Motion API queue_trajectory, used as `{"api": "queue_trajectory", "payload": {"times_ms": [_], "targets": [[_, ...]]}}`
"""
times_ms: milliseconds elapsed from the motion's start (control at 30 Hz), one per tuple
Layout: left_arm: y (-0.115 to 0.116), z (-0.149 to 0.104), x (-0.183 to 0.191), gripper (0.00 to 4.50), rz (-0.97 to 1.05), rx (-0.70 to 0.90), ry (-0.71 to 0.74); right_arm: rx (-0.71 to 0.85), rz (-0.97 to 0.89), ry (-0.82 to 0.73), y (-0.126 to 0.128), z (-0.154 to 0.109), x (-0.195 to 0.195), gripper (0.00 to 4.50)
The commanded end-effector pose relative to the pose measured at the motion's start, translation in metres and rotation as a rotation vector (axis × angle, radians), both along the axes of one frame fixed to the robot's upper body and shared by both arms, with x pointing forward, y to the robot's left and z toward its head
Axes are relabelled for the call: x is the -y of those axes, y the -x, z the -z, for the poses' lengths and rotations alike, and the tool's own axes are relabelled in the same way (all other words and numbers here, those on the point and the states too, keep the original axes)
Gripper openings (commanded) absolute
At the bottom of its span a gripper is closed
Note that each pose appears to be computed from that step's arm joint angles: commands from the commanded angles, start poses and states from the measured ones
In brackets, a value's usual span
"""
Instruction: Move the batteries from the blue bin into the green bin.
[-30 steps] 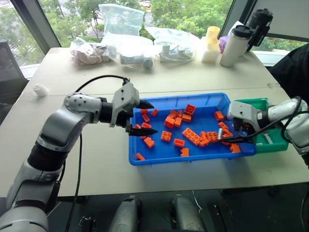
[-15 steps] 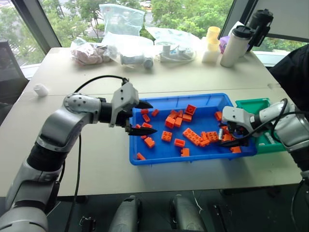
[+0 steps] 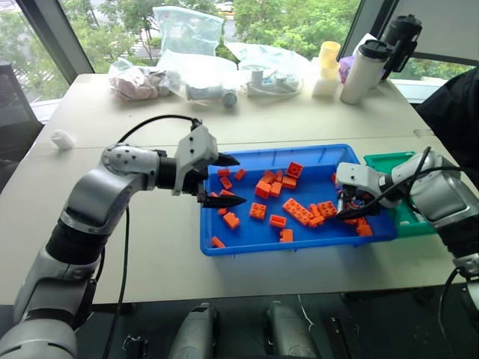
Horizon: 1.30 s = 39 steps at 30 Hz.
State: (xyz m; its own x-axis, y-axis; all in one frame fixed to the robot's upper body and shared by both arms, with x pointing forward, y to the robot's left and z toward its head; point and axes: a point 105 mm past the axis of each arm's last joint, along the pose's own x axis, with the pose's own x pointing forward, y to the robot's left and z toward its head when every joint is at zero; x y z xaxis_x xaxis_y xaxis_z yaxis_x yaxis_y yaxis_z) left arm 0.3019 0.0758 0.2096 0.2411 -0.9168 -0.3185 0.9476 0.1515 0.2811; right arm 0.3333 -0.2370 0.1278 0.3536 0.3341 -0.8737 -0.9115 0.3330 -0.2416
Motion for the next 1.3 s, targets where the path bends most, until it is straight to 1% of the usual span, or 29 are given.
{"api": "queue_trajectory", "payload": {"times_ms": [33, 67, 167, 233, 300, 367, 433, 500, 567, 667, 700, 800, 933, 967, 1000, 1033, 1067, 1133, 1200, 1267, 1300], "targets": [[0.001, -0.014, 0.001, 4.50, 0.002, 0.055, 0.018, 0.033, -0.047, 0.009, -0.001, -0.005, -0.009, 2.20], [0.001, -0.014, 0.000, 4.50, 0.002, 0.055, 0.018, 0.049, -0.052, 0.007, -0.002, -0.008, -0.010, 2.20], [0.002, -0.015, 0.000, 4.50, 0.003, 0.053, 0.020, 0.186, -0.021, -0.035, -0.010, -0.046, -0.009, 2.20], [0.004, -0.021, 0.003, 4.50, 0.018, 0.048, 0.056, 0.299, 0.040, -0.058, -0.012, -0.074, 0.005, 2.20], [0.006, -0.027, 0.008, 4.50, 0.039, 0.044, 0.102, 0.419, 0.105, -0.144, -0.013, -0.102, 0.015, 2.20], [0.008, -0.032, 0.012, 4.50, 0.056, 0.039, 0.133, 0.489, 0.165, -0.236, -0.012, -0.119, 0.023, 2.20], [0.009, -0.036, 0.019, 4.50, 0.075, 0.035, 0.163, 0.544, 0.290, -0.282, -0.005, -0.127, 0.047, 2.20], [0.010, -0.038, 0.023, 4.50, 0.088, 0.033, 0.178, 0.577, 0.385, -0.300, 0.003, -0.130, 0.065, 2.20], [0.010, -0.037, 0.027, 4.50, 0.106, 0.022, 0.185, 0.586, 0.458, -0.314, 0.013, -0.127, 0.078, 2.20], [0.012, -0.036, 0.033, 4.50, 0.138, 0.001, 0.203, 0.591, 0.542, -0.347, 0.021, -0.117, 0.089, 2.20], [0.011, -0.037, 0.037, 4.50, 0.145, -0.008, 0.222, 0.590, 0.589, -0.358, 0.023, -0.109, 0.096, 2.20], [0.004, -0.040, 0.040, 4.50, 0.147, -0.015, 0.248, 0.587, 0.662, -0.376, 0.025, -0.096, 0.104, 2.20], [0.000, -0.037, 0.038, 4.50, 0.140, 0.008, 0.212, 0.595, 0.708, -0.317, 0.021, -0.090, 0.112, 2.20], [-0.001, -0.037, 0.038, 4.50, 0.139, 0.011, 0.212, 0.598, 0.722, -0.316, 0.020, -0.090, 0.114, 3.21], [-0.002, -0.038, 0.037, 4.50, 0.133, 0.015, 0.211, 0.598, 0.732, -0.309, 0.020, -0.089, 0.116, 3.51], [-0.004, -0.038, 0.035, 4.50, 0.126, 0.018, 0.211, 0.601, 0.736, -0.295, 0.019, -0.088, 0.119, 4.05], [-0.005, -0.039, 0.033, 4.50, 0.117, 0.022, 0.208, 0.614, 0.754, -0.283, 0.018, -0.089, 0.123, 4.47], [-0.007, -0.039, 0.030, 4.50, 0.099, 0.026, 0.204, 0.632, 0.781, -0.279, 0.015, -0.092, 0.128, 4.47], [-0.008, -0.039, 0.025, 4.50, 0.079, 0.029, 0.203, 0.659, 0.770, -0.297, 0.011, -0.098, 0.126, 4.47], [-0.011, -0.040, 0.018, 4.50, 0.051, 0.029, 0.201, 0.708, 0.705, -0.384, 0.006, -0.113, 0.112, 4.47], [-0.012, -0.041, 0.014, 4.50, 0.036, 0.025, 0.202, 0.727, 0.653, -0.453, 0.004, -0.121, 0.100, 4.47]]}}
